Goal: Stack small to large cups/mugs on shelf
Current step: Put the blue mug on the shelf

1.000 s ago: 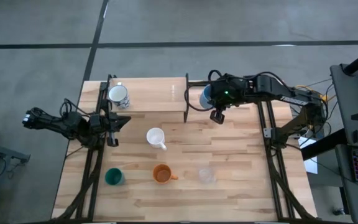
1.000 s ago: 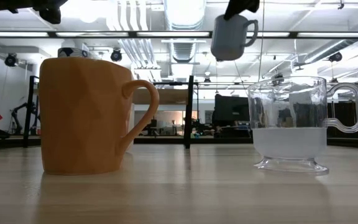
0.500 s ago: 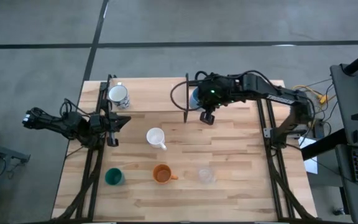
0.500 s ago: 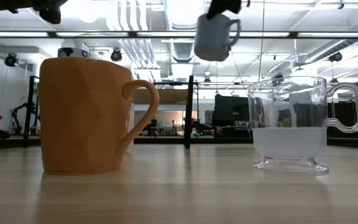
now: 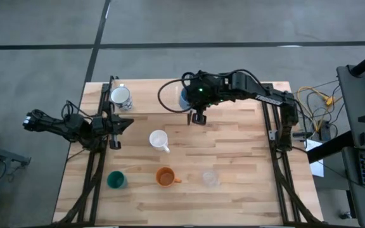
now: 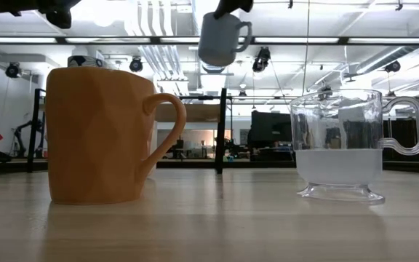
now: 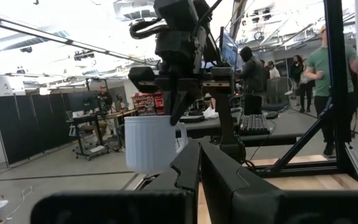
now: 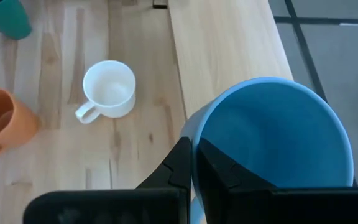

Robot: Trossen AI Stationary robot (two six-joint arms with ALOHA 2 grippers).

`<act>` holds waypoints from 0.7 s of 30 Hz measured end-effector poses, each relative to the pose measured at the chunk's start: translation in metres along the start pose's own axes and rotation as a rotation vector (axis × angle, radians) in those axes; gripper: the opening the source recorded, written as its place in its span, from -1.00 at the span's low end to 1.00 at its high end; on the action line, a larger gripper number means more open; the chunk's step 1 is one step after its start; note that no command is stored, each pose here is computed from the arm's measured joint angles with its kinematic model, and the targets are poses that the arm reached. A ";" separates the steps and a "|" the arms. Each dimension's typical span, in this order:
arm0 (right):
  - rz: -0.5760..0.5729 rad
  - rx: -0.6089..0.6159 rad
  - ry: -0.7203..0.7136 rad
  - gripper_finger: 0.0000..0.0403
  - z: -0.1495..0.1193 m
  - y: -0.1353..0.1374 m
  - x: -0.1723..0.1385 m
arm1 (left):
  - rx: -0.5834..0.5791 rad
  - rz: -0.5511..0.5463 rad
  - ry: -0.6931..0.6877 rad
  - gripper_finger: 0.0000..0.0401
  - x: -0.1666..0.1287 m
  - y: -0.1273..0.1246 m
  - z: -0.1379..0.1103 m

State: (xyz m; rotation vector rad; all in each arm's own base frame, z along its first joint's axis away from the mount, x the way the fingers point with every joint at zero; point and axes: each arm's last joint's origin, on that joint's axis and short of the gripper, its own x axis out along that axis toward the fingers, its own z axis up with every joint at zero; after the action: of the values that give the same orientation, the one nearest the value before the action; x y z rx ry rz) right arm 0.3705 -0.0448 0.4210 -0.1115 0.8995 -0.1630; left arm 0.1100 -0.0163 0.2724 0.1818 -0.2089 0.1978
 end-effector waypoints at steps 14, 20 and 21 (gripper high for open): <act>0.052 -0.057 -0.088 -0.96 0.021 -0.002 0.023 | 0.000 0.000 0.000 -1.00 0.000 0.000 0.000; 0.042 -0.084 -0.119 -0.96 0.025 -0.006 0.033 | 0.000 0.000 0.001 -1.00 0.000 0.000 0.000; 0.038 -0.089 -0.135 -0.96 0.027 -0.006 0.033 | 0.001 0.000 0.002 -1.00 0.000 0.000 0.000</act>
State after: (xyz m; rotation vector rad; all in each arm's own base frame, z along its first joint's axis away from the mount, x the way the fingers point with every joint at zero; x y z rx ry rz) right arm 0.4107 -0.0564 0.4133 -0.1863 0.7733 -0.0793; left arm 0.1099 -0.0162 0.2722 0.1824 -0.2064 0.1976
